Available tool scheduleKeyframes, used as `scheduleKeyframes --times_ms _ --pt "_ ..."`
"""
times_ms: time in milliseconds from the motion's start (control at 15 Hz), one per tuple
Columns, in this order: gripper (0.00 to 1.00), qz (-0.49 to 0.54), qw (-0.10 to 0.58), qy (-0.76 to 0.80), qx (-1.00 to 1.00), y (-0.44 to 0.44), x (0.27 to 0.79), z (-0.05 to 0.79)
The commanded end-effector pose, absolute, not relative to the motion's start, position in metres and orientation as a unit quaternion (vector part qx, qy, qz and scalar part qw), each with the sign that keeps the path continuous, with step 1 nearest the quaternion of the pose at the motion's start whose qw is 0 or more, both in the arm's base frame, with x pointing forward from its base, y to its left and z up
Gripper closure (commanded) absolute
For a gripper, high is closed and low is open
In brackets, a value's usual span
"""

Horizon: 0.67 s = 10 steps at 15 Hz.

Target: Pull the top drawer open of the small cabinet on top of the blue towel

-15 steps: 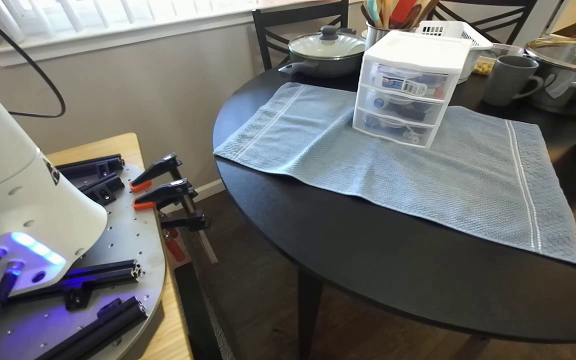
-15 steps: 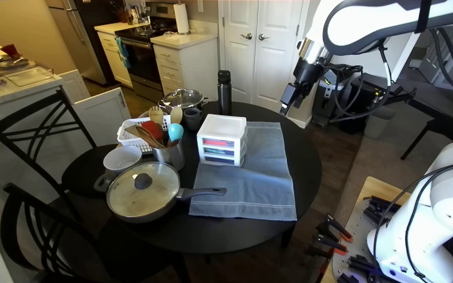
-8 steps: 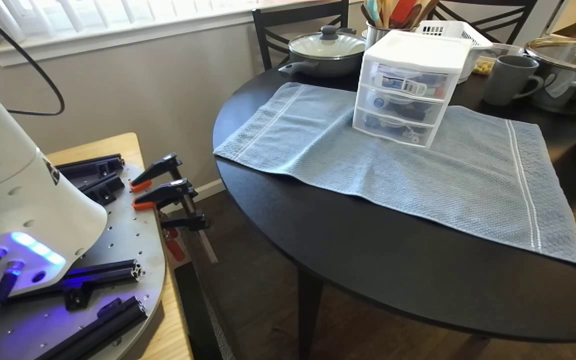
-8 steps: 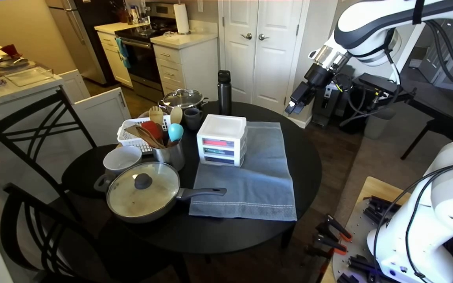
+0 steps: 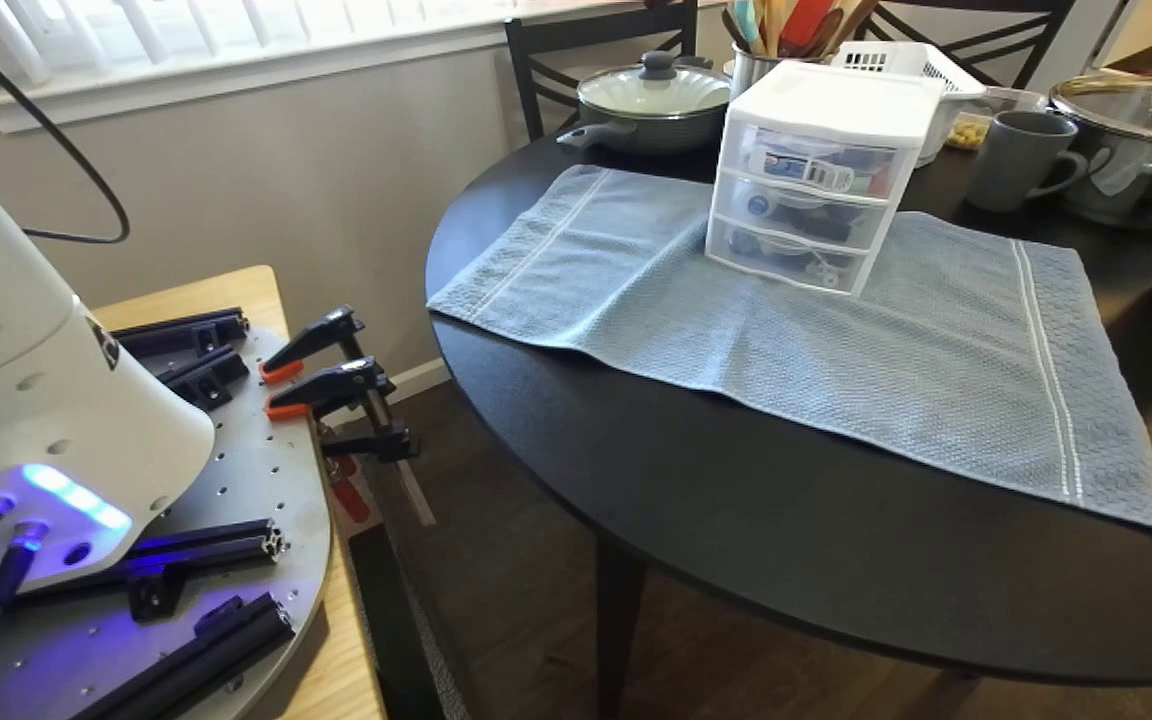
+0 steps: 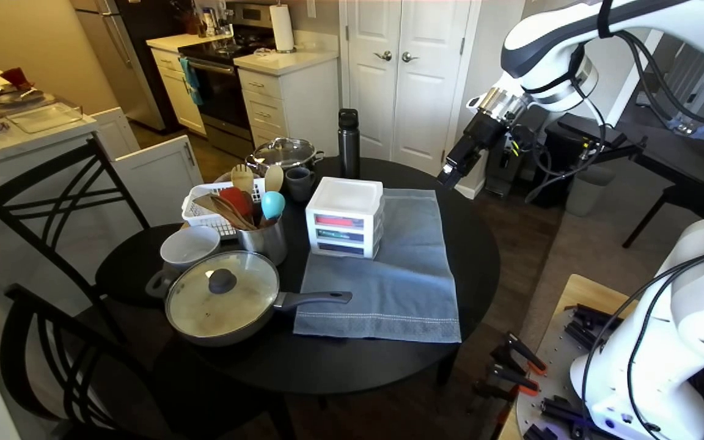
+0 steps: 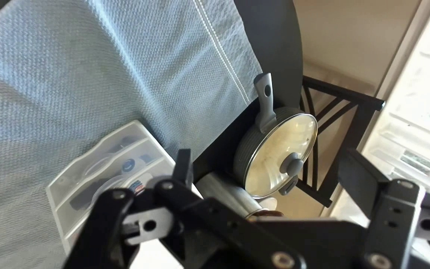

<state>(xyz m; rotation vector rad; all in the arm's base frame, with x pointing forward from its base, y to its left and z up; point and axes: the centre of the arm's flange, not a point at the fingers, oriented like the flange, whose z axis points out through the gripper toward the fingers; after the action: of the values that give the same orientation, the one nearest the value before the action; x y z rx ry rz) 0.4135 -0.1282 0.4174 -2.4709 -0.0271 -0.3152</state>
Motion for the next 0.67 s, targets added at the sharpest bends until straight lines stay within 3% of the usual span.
scheduleKeyframes --times_ms 0,467,600 --pt "0.0 -0.113 0.323 -0.011 -0.94 -0.128 0.419 0.414" --pt "0.0 -0.104 0.323 -0.011 -0.941 -0.129 0.429 0.409" --pt "0.0 -0.128 0.371 -0.009 -0.92 -0.132 0.442 0.404"
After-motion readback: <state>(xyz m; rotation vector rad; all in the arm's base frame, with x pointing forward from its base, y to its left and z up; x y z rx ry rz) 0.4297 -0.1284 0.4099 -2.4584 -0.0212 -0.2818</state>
